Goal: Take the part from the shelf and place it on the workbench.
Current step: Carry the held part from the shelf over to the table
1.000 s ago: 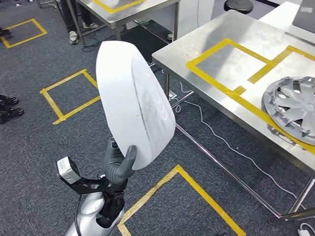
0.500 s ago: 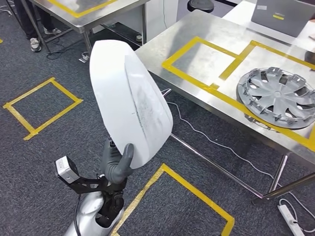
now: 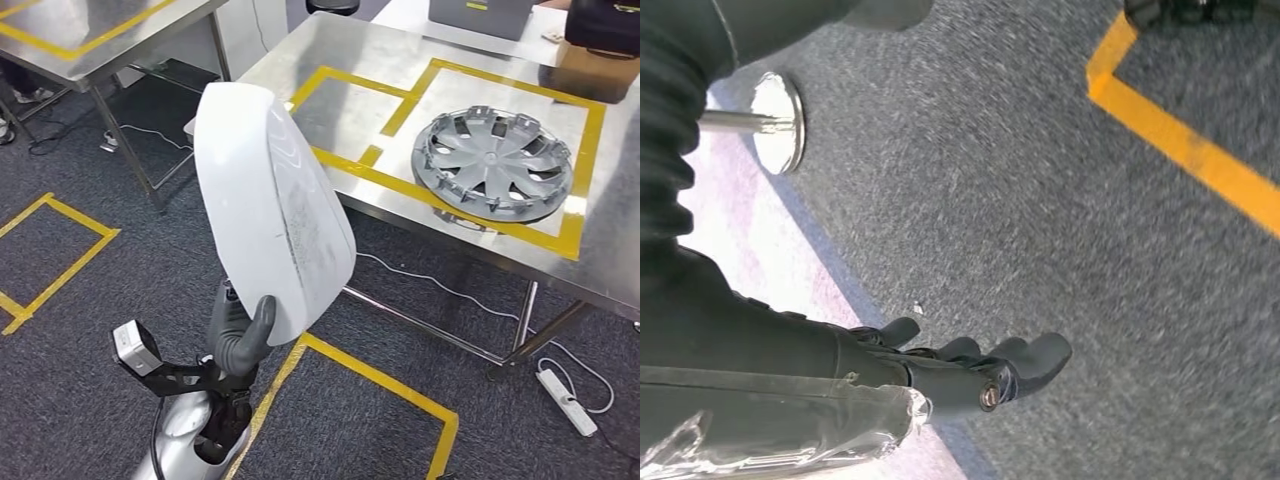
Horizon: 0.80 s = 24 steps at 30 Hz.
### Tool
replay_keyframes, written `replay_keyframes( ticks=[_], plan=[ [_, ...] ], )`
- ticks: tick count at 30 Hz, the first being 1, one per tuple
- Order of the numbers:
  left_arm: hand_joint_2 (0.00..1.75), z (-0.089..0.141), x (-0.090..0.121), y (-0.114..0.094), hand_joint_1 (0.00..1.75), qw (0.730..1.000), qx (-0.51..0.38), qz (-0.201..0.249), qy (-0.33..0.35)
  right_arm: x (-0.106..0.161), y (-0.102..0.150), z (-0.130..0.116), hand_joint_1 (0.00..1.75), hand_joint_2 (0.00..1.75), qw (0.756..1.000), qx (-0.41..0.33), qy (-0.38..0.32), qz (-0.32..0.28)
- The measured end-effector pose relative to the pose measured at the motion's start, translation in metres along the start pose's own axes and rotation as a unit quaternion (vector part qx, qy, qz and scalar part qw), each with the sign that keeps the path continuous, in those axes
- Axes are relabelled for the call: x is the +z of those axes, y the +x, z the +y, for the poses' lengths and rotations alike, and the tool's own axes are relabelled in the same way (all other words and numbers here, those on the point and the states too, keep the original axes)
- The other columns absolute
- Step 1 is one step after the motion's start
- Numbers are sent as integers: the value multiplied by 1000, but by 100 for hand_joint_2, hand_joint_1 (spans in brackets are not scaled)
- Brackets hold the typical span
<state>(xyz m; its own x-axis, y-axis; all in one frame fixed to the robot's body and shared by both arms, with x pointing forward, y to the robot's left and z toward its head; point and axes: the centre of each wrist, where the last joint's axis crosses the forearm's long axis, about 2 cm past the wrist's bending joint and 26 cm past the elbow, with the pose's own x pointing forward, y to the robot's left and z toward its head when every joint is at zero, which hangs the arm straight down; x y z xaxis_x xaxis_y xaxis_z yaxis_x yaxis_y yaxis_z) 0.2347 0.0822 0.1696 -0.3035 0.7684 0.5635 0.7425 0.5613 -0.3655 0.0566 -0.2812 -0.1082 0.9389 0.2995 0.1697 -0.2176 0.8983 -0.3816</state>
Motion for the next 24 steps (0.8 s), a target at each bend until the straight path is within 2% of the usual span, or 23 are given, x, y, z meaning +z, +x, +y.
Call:
replay_keyframes(
  ticks=[24],
  plan=[
    [175, -1, 3, -1, 164, 1000, 3, 2, 5, 1, -3, 1, 0, 175, 1000, 2, 1, 4]
  ],
)
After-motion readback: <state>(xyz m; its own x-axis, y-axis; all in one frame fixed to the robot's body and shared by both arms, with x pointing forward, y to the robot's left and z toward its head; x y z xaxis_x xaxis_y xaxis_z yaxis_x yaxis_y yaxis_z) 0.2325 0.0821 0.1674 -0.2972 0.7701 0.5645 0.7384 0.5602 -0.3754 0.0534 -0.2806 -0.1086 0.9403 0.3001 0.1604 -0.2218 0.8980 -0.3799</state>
